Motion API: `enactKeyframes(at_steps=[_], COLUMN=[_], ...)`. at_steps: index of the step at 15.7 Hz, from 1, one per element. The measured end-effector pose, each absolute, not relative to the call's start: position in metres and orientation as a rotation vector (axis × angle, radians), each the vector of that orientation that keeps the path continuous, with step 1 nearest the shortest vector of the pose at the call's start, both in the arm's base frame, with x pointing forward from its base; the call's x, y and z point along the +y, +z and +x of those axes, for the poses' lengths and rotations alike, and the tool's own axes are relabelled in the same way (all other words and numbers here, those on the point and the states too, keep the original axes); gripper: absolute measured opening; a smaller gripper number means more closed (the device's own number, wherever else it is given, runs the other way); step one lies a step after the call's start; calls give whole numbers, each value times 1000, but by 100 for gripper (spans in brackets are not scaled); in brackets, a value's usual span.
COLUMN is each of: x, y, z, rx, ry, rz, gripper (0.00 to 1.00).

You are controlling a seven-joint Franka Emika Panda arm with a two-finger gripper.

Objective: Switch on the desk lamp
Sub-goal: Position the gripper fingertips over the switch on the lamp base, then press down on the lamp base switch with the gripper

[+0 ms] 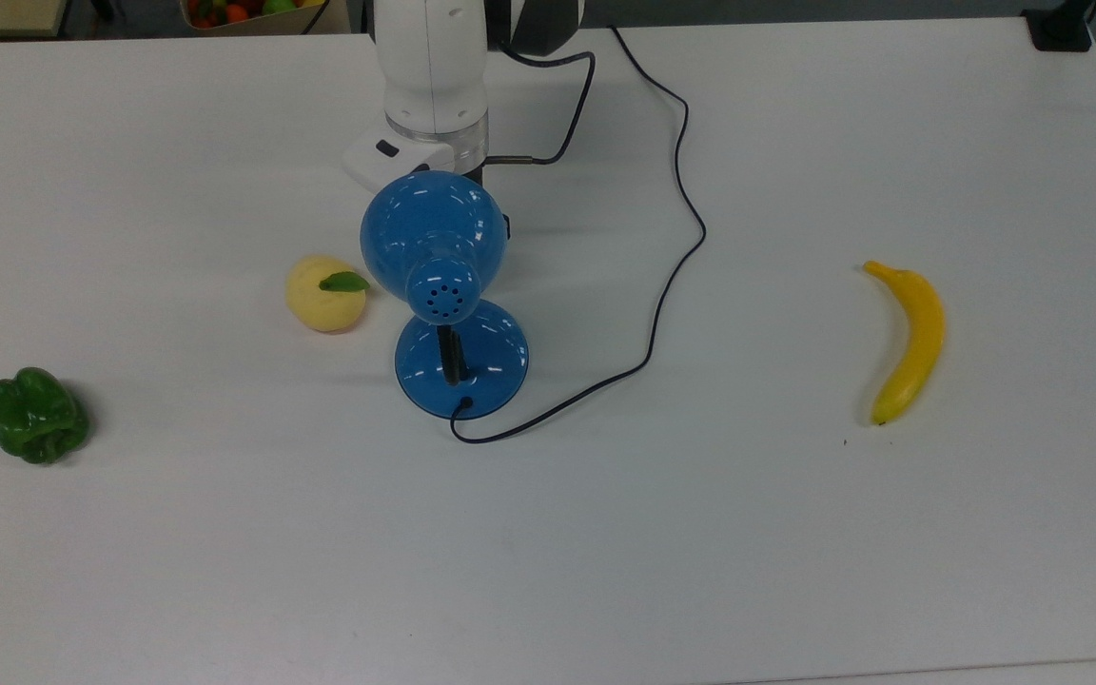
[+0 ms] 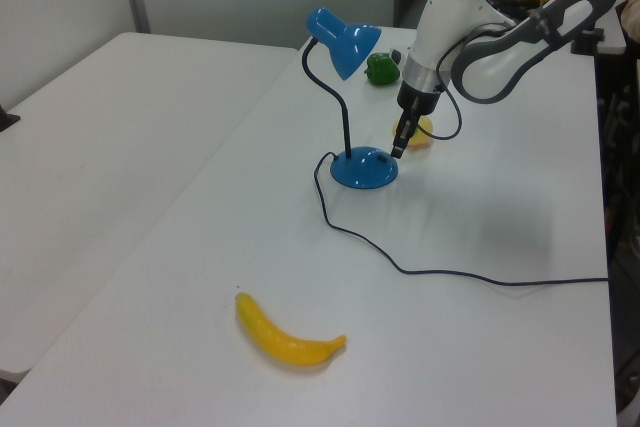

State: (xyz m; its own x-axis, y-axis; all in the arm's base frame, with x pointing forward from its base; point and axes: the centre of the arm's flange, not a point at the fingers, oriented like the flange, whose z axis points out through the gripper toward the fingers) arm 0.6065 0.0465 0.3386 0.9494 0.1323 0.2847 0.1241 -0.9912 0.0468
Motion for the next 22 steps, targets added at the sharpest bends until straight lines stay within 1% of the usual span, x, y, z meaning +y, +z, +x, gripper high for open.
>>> enactKeyframes(at_steps=[3,10,14,22], x=[48,49,49,50], y=[340,340,339,334], z=[610,615,619,620], rx=[205,206,208,209], ry=[495,504,546,544], rz=[3069,3068,3062,3063], gripper=[1,1,1,1])
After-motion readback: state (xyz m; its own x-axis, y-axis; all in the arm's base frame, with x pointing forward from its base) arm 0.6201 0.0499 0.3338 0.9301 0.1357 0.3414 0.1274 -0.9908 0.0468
